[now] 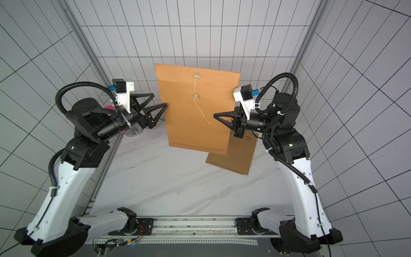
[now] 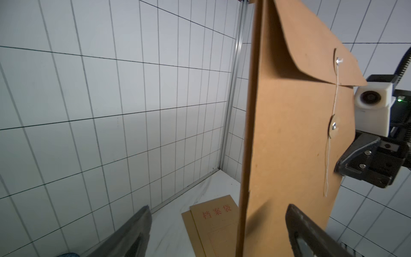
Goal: Open the file bag
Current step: Pick up the file bag from the file bag.
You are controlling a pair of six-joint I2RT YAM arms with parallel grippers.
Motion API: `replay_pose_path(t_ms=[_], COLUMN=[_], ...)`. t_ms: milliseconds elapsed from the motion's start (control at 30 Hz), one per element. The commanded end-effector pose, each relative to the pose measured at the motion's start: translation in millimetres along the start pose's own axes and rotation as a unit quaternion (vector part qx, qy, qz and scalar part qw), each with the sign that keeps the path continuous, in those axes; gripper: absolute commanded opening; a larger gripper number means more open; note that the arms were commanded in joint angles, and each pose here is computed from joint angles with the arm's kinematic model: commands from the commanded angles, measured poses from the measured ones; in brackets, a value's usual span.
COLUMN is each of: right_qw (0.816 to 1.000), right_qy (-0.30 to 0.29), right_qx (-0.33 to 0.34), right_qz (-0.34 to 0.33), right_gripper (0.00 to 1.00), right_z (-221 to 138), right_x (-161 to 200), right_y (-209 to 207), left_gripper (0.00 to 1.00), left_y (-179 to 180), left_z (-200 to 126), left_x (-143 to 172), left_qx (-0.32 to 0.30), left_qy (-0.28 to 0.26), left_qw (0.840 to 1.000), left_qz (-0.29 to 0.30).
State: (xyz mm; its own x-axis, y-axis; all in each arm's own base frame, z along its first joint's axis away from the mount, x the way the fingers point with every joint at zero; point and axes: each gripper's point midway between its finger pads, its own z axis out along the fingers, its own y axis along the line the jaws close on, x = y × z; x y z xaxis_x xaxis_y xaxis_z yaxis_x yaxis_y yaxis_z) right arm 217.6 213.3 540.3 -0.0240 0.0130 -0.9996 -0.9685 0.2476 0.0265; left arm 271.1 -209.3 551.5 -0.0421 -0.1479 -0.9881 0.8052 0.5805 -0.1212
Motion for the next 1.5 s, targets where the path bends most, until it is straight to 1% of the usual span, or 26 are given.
replay_pose_path(t_ms=[0, 133, 233, 367, 567, 633, 700, 867, 933, 967, 1000, 1033, 1067, 1100, 1133, 1167, 1200, 1233, 1300, 1400, 1467], right_qw=[0.999, 0.998, 0.998, 0.998, 0.998, 0.998, 0.998, 0.999, 0.999, 0.999, 0.999, 1.0, 1.0, 1.0, 0.999, 0.998, 0.995, 0.991, 0.978, 0.963, 0.956], right_qy=[-0.004, -0.004, -0.005, -0.005, -0.005, -0.005, -0.005, -0.005, -0.006, -0.006, -0.006, -0.007, -0.008, -0.009, -0.01, -0.012, -0.013, -0.016, -0.022, -0.018, -0.019], right_qx=[-0.035, -0.047, -0.049, -0.053, -0.053, -0.049, -0.045, -0.033, -0.03, -0.029, -0.026, -0.018, -0.007, 0.009, 0.032, 0.059, 0.094, 0.136, 0.204, 0.265, 0.288], right_qz=[-0.037, -0.037, -0.036, -0.037, -0.035, -0.034, -0.034, -0.031, -0.028, -0.026, -0.025, -0.024, -0.021, -0.02, -0.016, -0.011, -0.004, 0.008, 0.034, 0.046, 0.043], right_gripper=[0.0, 0.0, 0.0, 0.0, 0.0, 0.0, 0.0, 0.0, 0.0, 0.0, 0.0, 0.0, 0.1, 0.32, 0.56, 0.69, 0.79, 0.84, 0.84, 0.84, 0.84], right_z=[-6.3, -6.7, -6.9, -7.4, -7.4, -7.0, -6.7, -6.1, -5.6, -5.2, -5.2, -5.4, -5.6, -6.2, -7.1, -8.7, -11.4, -16.3, -26.1, -39.5, -47.3], right_x=[-12.0, -12.4, -13.3, -14.0, -13.8, -13.6, -13.2, -13.7, -13.8, -13.4, -13.5, -13.9, -14.0, -14.2, -14.1, -14.1, -13.1, -12.7, -8.6, 5.0, 10.1], right_y=[19.7, 24.1, 24.8, 26.7, 26.7, 24.9, 23.3, 18.7, 17.0, 15.8, 14.9, 12.9, 9.4, 4.9, -2.0, -9.7, -20.5, -31.7, -51.3, -63.9, -65.1], left_gripper=[0.95, 0.94, 0.9, 0.78, 0.55, 0.47, 0.39, 0.23, 0.13, 0.04, 0.0, 0.0, 0.0, 0.0, 0.0, 0.0, 0.0, 0.0, 0.0, 0.0, 0.0], left_y=[-47.6, -58.6, -67.7, -74.7, -89.9, -92.6, -93.2, -92.1, -90.9, -90.0, -88.0, -84.2, -80.1, -75.4, -71.1, -66.2, -61.2, -55.1, -43.3, -29.4, -24.3], left_z=[-9.2, -8.1, -8.7, -9.1, -16.3, -18.6, -20.2, -21.3, -20.7, -20.3, -19.6, -17.6, -16.0, -13.8, -12.4, -10.3, -8.5, -6.7, -5.3, -5.0, -4.1], left_x=[-22.3, -24.8, -28.1, -28.6, -28.5, -28.1, -26.8, -20.3, -19.0, -19.5, -20.7, -21.3, -23.1, -24.4, -25.6, -26.0, -27.0, -27.3, -29.3, -30.5, -30.7], left_qx=[0.131, 0.175, 0.211, 0.241, 0.292, 0.3, 0.299, 0.294, 0.292, 0.288, 0.279, 0.266, 0.249, 0.232, 0.216, 0.2, 0.183, 0.163, 0.121, 0.073, 0.058], left_qy=[-0.035, -0.042, -0.049, -0.052, -0.05, -0.05, -0.051, -0.049, -0.049, -0.051, -0.054, -0.056, -0.059, -0.061, -0.062, -0.061, -0.06, -0.058, -0.057, -0.053, -0.049], left_qw=[0.991, 0.983, 0.976, 0.969, 0.954, 0.952, 0.952, 0.954, 0.955, 0.955, 0.958, 0.962, 0.966, 0.969, 0.973, 0.976, 0.98, 0.983, 0.989, 0.993, 0.993], left_qz=[0.018, 0.024, 0.022, 0.02, 0.031, 0.033, 0.036, 0.036, 0.036, 0.038, 0.04, 0.042, 0.046, 0.049, 0.053, 0.054, 0.058, 0.061, 0.068, 0.082, 0.086])
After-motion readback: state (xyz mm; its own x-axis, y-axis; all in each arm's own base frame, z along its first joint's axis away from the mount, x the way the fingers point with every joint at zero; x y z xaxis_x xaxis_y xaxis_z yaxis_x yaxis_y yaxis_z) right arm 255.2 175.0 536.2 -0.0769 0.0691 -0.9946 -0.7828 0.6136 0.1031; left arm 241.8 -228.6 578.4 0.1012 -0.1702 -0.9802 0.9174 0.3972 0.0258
